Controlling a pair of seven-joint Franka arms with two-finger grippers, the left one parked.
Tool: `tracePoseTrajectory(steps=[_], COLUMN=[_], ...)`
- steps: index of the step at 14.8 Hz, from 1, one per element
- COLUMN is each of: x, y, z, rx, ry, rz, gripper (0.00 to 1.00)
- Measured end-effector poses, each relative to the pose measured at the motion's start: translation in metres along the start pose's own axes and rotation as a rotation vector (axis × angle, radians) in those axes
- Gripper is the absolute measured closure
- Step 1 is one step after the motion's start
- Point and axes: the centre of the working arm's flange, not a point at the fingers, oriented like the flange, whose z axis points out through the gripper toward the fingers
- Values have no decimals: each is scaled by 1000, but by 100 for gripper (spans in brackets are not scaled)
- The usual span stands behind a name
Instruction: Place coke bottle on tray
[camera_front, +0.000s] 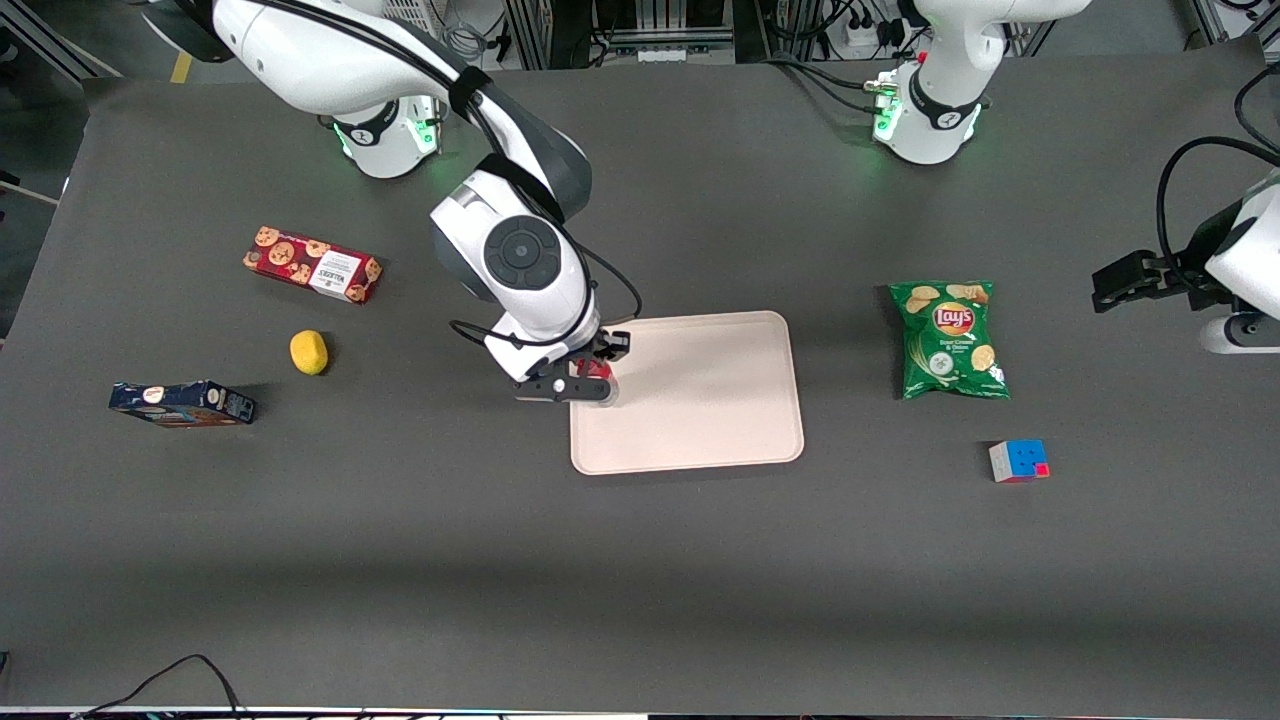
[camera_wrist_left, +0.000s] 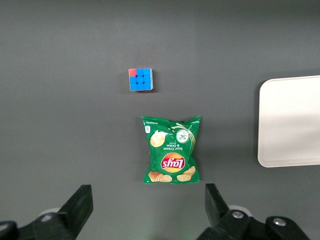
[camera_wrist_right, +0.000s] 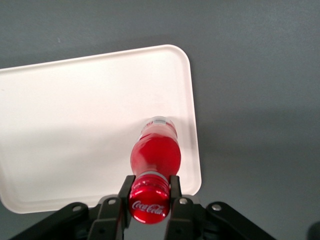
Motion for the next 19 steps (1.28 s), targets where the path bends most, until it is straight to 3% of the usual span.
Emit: tracePoseTrajectory(steps=[9, 14, 16, 19], x=[5, 8, 15, 30], y=[5, 6, 13, 51], z=[20, 15, -5, -77], rx=[-28, -24, -9, 11], ry=[-12, 2, 29, 102], rz=[24, 42, 60, 117], gripper=[65, 21, 2, 0])
